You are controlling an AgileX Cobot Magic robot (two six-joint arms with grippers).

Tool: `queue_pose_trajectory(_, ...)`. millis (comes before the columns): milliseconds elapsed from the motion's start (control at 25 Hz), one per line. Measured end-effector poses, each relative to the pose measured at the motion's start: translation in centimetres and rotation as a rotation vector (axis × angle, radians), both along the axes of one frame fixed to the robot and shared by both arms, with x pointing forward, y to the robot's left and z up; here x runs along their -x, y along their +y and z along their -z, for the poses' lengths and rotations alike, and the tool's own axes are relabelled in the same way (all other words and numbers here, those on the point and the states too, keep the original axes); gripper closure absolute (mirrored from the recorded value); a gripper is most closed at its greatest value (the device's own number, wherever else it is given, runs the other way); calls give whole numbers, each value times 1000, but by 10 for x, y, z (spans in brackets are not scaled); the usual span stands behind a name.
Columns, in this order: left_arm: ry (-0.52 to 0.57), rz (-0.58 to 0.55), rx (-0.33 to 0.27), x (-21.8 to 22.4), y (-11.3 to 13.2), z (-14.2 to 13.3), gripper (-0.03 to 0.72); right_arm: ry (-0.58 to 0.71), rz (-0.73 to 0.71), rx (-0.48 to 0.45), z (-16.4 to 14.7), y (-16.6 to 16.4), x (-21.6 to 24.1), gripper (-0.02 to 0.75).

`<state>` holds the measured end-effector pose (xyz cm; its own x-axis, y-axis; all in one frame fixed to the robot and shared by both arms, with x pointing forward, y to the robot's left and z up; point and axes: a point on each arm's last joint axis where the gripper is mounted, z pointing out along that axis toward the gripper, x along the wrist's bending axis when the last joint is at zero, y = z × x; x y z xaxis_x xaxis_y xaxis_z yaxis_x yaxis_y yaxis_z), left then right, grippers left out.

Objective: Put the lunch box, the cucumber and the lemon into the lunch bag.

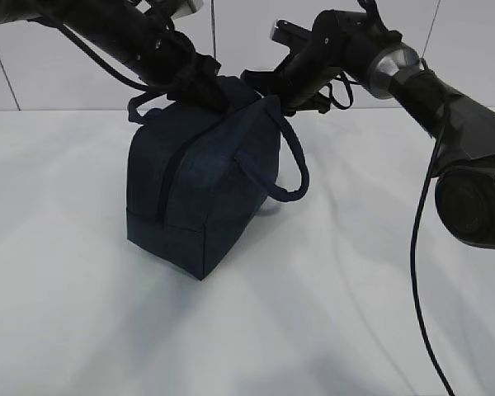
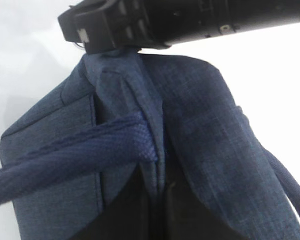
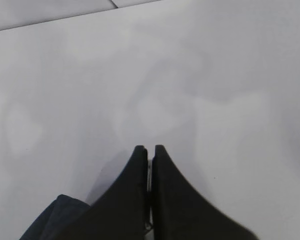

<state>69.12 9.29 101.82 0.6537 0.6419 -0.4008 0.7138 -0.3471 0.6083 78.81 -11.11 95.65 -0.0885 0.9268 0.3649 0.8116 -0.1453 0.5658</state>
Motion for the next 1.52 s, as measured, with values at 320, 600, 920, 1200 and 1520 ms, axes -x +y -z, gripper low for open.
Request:
queue_pose_trajectory(320, 9, 8, -2, 1, 0, 0, 697, 47, -11, 18, 6, 0, 3, 738)
queue_pose_trajectory(600, 16, 16, -7, 2, 0, 1, 697, 85, -17, 19, 14, -1, 4, 738)
queue_pose_trajectory(920, 17, 19, -10, 2, 0, 1, 697, 97, -21, 17, 15, 0, 5, 738)
queue_pose_trajectory(1200, 20, 12, -34, 2, 2, 1, 697, 106, -28, 34, 16, -1, 6, 738)
queue_pose_trajectory(1520, 16, 28, -83, 4, 5, 2, 697, 134, -42, 27, 17, 0, 8, 721)
